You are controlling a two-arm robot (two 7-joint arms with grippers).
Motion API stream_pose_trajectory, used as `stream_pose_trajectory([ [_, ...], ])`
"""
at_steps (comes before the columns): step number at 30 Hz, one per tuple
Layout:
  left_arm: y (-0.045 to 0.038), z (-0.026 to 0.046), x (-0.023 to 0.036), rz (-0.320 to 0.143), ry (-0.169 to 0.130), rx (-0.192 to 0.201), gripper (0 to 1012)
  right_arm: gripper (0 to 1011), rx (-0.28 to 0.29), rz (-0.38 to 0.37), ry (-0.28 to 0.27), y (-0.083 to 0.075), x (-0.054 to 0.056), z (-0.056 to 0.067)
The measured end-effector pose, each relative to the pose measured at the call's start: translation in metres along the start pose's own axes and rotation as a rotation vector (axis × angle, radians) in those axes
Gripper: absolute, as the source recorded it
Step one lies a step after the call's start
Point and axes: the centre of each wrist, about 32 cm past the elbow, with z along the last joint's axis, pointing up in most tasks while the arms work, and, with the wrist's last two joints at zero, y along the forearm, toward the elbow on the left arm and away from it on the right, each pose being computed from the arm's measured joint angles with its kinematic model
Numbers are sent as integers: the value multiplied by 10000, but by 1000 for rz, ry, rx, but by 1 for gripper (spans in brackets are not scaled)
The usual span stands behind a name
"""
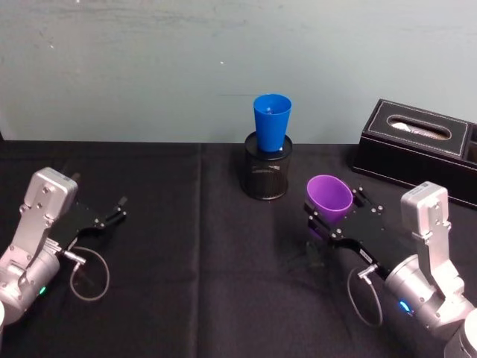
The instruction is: Pick up one cup with a gripper and tap it against the other cup.
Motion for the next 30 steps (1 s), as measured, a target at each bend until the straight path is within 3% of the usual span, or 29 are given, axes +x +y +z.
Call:
stream_pose_trajectory([
  [18, 0, 0, 0, 0, 0, 0, 1011, 729, 23, 5, -6, 93, 162, -86],
  [30, 0, 0, 0, 0, 0, 0, 1011, 729, 38, 23, -20, 294, 295, -53],
])
